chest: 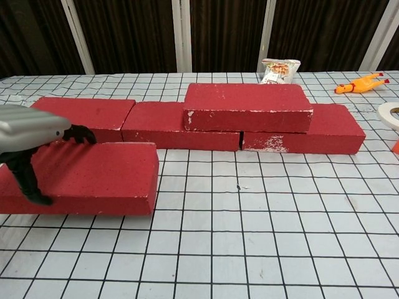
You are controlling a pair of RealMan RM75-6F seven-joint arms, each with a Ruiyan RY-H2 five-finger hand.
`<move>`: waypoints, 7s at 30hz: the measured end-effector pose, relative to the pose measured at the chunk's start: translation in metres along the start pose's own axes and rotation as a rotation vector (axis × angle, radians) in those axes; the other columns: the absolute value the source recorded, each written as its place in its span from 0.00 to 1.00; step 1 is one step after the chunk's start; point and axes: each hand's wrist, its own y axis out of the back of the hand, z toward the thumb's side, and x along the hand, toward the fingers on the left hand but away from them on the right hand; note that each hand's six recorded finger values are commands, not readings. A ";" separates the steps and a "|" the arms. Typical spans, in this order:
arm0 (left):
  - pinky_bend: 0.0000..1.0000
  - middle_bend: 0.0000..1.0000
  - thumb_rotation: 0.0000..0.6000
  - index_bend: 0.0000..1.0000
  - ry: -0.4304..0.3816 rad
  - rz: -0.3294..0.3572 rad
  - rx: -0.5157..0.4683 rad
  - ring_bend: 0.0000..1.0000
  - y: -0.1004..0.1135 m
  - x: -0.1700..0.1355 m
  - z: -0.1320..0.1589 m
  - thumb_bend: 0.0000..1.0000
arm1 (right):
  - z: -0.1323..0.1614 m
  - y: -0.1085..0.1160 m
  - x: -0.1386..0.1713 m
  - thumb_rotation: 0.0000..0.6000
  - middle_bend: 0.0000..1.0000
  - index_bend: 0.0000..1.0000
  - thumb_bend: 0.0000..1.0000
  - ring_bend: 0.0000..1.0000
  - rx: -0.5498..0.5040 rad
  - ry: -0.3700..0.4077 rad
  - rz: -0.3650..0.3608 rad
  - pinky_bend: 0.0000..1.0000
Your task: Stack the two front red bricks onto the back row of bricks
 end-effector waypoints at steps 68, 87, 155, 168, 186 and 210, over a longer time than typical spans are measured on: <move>0.22 0.24 1.00 0.24 -0.022 -0.011 -0.003 0.17 0.115 0.160 -0.045 0.00 | -0.013 -0.015 -0.026 1.00 0.00 0.02 0.18 0.00 0.105 -0.191 -0.037 0.00; 0.21 0.24 1.00 0.24 -0.025 -0.019 0.028 0.16 0.112 0.162 -0.032 0.00 | -0.014 -0.013 -0.027 1.00 0.00 0.02 0.18 0.00 0.094 -0.192 -0.044 0.00; 0.13 0.08 1.00 0.14 -0.009 -0.020 0.027 0.02 0.106 0.167 -0.016 0.00 | -0.014 -0.013 -0.027 1.00 0.00 0.02 0.18 0.00 0.087 -0.203 -0.048 0.00; 0.11 0.03 1.00 0.11 0.002 -0.036 0.022 0.00 0.104 0.166 -0.012 0.00 | -0.015 -0.012 -0.027 1.00 0.00 0.02 0.18 0.00 0.086 -0.206 -0.054 0.00; 0.09 0.00 1.00 0.03 0.005 0.020 -0.017 0.00 0.121 0.123 -0.057 0.00 | -0.014 -0.014 -0.028 1.00 0.00 0.02 0.18 0.00 0.090 -0.202 -0.041 0.00; 0.09 0.02 1.00 0.07 0.087 -0.100 -0.050 0.00 0.032 0.095 -0.154 0.00 | -0.012 -0.017 -0.028 1.00 0.00 0.02 0.18 0.00 0.096 -0.201 -0.034 0.00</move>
